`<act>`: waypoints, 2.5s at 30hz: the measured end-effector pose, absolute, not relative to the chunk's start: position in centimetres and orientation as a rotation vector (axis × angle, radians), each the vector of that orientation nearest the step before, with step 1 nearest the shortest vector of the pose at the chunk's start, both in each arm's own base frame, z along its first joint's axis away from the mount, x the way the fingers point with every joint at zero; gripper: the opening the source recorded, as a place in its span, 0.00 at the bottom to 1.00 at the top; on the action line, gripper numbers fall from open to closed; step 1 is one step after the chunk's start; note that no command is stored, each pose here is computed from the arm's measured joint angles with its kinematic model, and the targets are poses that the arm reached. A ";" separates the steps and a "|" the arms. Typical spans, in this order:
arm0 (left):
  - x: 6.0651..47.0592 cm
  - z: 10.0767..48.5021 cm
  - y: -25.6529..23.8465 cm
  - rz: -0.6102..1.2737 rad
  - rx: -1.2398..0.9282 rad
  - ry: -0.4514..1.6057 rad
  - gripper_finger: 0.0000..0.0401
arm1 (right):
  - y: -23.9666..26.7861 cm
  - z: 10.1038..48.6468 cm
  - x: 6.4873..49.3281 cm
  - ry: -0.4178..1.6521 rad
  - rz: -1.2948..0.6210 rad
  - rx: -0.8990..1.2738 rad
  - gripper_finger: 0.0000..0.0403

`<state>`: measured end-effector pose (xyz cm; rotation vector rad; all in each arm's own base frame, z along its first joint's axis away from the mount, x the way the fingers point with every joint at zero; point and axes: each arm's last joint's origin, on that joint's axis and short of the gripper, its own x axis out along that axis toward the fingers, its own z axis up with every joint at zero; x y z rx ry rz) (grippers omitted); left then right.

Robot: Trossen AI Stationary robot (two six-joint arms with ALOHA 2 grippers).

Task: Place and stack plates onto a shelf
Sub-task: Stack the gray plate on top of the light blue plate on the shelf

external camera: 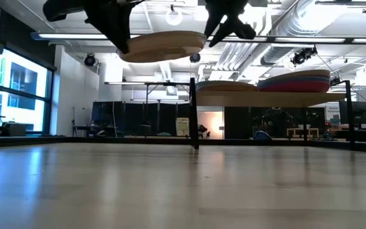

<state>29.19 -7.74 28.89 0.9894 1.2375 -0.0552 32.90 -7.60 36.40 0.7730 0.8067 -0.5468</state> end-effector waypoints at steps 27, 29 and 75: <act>29.2 28.9 -7.6 -0.045 0.991 1.238 0.00 | -6.0 34.0 35.5 0.871 -0.495 0.741 0.24; 29.2 28.9 -7.6 -0.043 0.989 1.237 0.00 | -6.0 33.9 35.6 0.872 -0.495 0.741 0.24; 29.4 28.8 -7.9 -0.050 0.736 1.205 0.07 | -6.5 33.9 35.6 0.881 -0.463 0.719 0.00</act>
